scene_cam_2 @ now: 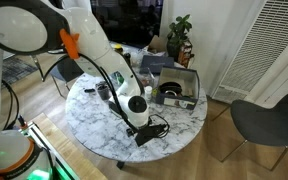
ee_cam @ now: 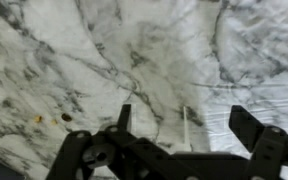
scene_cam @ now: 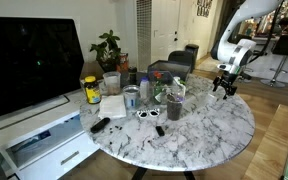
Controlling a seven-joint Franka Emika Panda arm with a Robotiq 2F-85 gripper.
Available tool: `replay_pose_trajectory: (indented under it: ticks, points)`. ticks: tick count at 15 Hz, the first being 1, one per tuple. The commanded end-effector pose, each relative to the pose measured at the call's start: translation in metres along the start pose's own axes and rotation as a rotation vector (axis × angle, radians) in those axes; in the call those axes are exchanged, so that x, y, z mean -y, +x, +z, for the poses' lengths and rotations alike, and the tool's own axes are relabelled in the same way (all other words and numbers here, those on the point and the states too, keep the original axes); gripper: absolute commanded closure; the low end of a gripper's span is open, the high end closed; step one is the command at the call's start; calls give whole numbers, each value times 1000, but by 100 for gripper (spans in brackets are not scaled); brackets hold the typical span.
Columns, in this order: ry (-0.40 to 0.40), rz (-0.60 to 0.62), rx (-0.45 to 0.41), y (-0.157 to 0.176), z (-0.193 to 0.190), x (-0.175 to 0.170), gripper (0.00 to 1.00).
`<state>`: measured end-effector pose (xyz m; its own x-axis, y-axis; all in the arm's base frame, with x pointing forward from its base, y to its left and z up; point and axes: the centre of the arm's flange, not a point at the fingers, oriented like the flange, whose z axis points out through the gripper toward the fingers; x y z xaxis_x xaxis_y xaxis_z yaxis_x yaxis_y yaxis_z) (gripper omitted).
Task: Use the clear measuring cup to remove some contents from the clear cup.
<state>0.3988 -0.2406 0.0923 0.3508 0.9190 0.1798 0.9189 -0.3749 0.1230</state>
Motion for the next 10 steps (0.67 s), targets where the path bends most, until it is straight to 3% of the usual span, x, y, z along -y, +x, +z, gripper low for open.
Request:
replay_pose_trajectory:
  ticks: [1, 4, 10]
  points:
    - [-2, -13, -8, -9, 22, 9, 8]
    - [9, -17, -37, -5, 23, 13, 32]
    - [-3, -30, -45, 2, 20, 9, 35]
